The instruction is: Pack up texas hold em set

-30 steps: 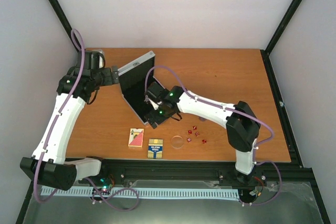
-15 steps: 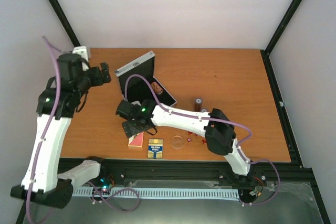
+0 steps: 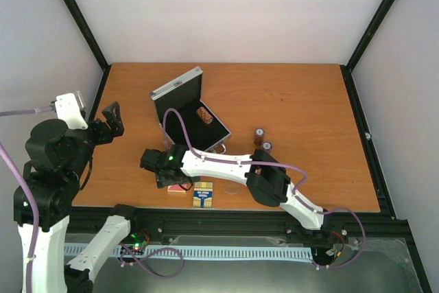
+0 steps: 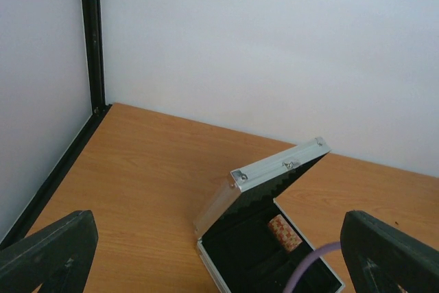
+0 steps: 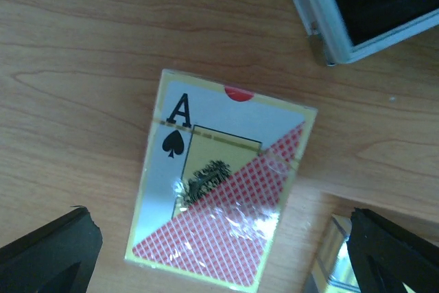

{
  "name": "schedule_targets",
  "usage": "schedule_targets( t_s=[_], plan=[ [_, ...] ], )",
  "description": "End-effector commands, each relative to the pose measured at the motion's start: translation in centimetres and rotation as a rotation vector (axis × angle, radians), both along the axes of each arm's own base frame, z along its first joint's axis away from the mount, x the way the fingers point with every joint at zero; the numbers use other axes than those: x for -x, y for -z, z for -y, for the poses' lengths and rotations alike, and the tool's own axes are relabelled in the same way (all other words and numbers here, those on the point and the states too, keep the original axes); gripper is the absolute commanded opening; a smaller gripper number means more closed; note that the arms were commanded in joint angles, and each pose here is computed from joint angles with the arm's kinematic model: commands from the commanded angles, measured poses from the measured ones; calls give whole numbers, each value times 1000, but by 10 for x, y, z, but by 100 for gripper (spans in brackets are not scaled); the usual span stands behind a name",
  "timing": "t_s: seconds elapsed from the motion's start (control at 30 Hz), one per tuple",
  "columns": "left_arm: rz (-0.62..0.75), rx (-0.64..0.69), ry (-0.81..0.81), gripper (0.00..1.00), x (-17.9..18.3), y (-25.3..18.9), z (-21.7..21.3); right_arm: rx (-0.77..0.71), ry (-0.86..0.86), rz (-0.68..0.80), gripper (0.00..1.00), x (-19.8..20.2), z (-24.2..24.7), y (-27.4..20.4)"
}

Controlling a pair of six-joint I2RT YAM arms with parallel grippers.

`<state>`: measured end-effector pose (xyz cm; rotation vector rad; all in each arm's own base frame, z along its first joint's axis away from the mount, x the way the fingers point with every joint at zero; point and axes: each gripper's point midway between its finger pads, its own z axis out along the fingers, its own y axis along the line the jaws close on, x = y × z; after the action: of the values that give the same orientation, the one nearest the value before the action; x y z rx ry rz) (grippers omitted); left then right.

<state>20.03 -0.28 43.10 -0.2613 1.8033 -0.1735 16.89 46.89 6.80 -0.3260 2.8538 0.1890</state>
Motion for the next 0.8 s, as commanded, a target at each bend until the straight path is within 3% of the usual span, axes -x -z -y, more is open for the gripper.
schedule_targets(
  t_s=[0.0,0.33,0.6,0.77],
  plan=[
    [-19,8,9,100,13,7,0,15,27,-14,100,0,-10,14],
    [-36,-17,21,100,21,15,-1,82,41,-35,99,-3,-3,41],
    [-48,-30,46,100,19,18,3,87,32,-57,93,-3,-7,58],
    [-53,-40,49,100,18,18,3,78,23,-69,77,-4,-9,60]
  ],
)
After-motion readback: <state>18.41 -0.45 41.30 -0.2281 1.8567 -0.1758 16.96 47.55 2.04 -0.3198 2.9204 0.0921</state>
